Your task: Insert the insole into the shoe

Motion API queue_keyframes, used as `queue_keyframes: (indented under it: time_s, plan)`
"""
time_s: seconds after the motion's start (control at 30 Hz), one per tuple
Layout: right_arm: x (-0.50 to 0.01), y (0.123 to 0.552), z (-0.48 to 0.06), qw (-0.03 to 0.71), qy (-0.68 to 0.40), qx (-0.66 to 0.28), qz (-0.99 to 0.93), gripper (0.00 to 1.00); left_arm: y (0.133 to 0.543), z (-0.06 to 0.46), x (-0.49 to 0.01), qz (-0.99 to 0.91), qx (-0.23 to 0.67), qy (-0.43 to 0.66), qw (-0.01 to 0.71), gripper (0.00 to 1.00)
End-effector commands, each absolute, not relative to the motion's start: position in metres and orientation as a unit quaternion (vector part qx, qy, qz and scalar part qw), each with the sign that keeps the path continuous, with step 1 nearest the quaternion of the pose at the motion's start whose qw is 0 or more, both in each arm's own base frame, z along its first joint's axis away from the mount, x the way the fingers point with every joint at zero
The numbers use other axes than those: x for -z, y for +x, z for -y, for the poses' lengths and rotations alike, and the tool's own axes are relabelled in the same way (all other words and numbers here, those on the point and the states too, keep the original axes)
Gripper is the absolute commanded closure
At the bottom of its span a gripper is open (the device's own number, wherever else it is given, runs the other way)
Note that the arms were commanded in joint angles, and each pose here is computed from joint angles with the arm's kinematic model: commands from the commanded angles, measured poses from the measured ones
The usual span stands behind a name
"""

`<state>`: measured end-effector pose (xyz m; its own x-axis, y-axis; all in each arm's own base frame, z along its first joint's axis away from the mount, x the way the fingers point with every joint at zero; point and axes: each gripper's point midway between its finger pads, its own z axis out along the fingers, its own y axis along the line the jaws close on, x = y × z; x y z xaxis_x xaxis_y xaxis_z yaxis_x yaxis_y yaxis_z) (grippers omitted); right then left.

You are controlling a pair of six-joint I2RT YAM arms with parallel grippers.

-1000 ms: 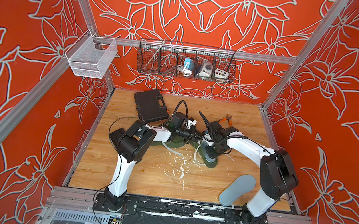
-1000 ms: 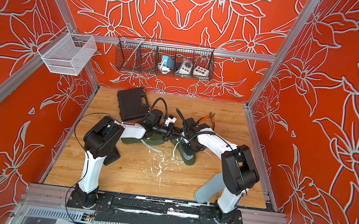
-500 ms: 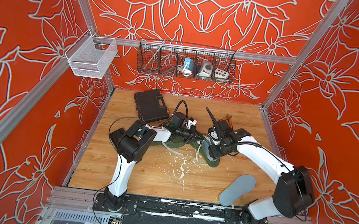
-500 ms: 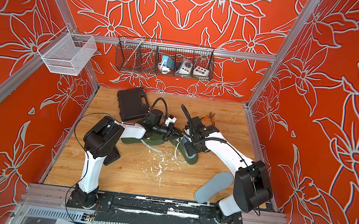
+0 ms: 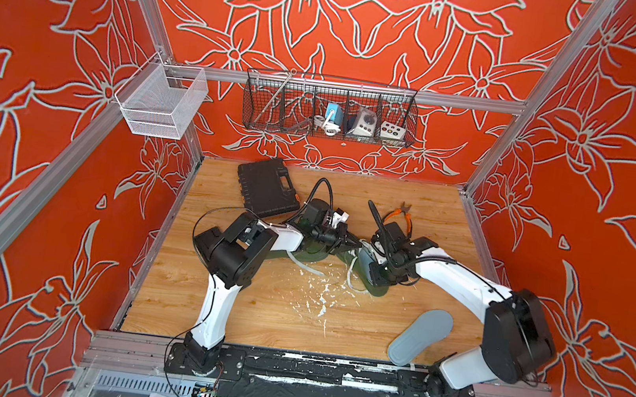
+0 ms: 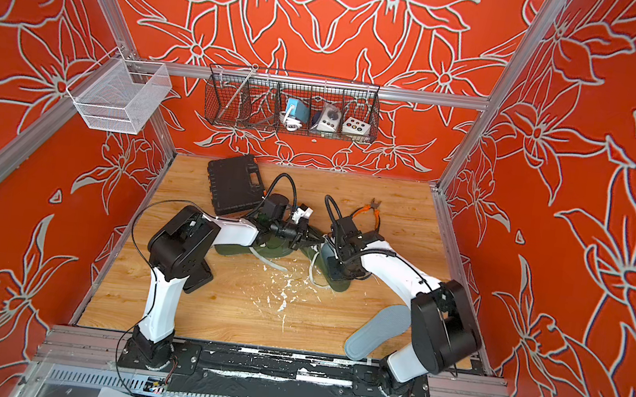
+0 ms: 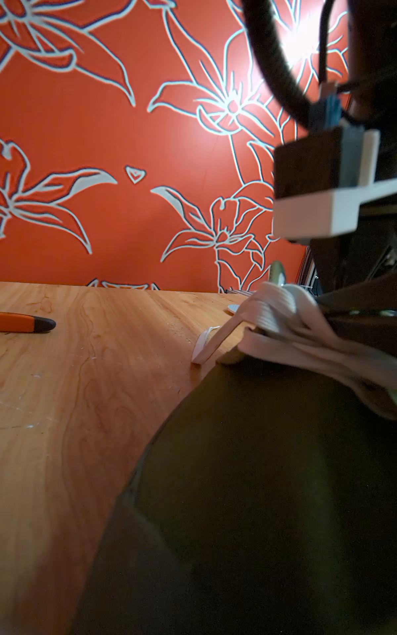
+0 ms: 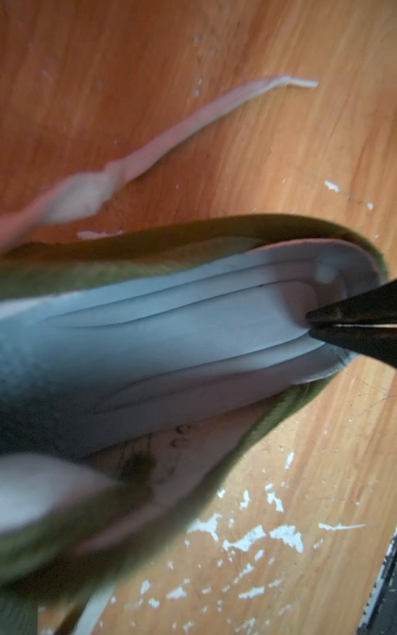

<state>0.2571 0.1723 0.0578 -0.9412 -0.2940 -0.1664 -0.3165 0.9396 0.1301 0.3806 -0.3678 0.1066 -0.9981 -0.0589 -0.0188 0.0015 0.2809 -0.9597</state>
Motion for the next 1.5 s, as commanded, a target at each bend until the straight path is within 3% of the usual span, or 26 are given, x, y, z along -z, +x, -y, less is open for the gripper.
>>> queue_keyframes:
  time_s: [0.0, 0.3, 0.5, 0.67, 1.13, 1.2, 1.27, 1.47]
  plan:
    - [-0.035, 0.270, -0.176, 0.063, -0.127, -0.076, -0.987, 0.95, 0.383, 0.369, -0.132, -0.788, 0.614, 0.005, 0.044, 1.00]
    - [-0.082, 0.270, -0.160, 0.111, -0.122, -0.050, -0.985, 0.91, 0.385, 0.370, -0.133, -0.788, 0.614, 0.007, 0.047, 1.00]
    - [-0.067, 0.264, -0.155, 0.108, -0.115, -0.045, -0.986, 0.81, 0.385, 0.370, -0.130, -0.791, 0.610, 0.006, 0.045, 1.00]
    - [-0.041, 0.272, -0.155, 0.073, -0.132, -0.021, -0.988, 0.80, 0.386, 0.369, -0.127, -0.796, 0.604, 0.006, 0.048, 1.00]
    - [-0.086, 0.277, -0.151, 0.140, -0.150, -0.021, -0.979, 0.66, 0.388, 0.368, -0.123, -0.804, 0.592, 0.007, 0.052, 1.00]
    - [-0.089, 0.281, -0.151, 0.141, -0.156, -0.013, -0.978, 0.61, 0.387, 0.368, -0.124, -0.805, 0.590, 0.010, 0.054, 1.00]
    - [-0.096, 0.286, -0.152, 0.146, -0.165, -0.009, -0.975, 0.49, 0.388, 0.368, -0.128, -0.806, 0.589, 0.013, 0.059, 1.00]
    - [-0.115, 0.290, -0.147, 0.163, -0.198, 0.007, -0.967, 0.40, 0.394, 0.367, -0.139, -0.816, 0.572, 0.028, 0.079, 0.91]
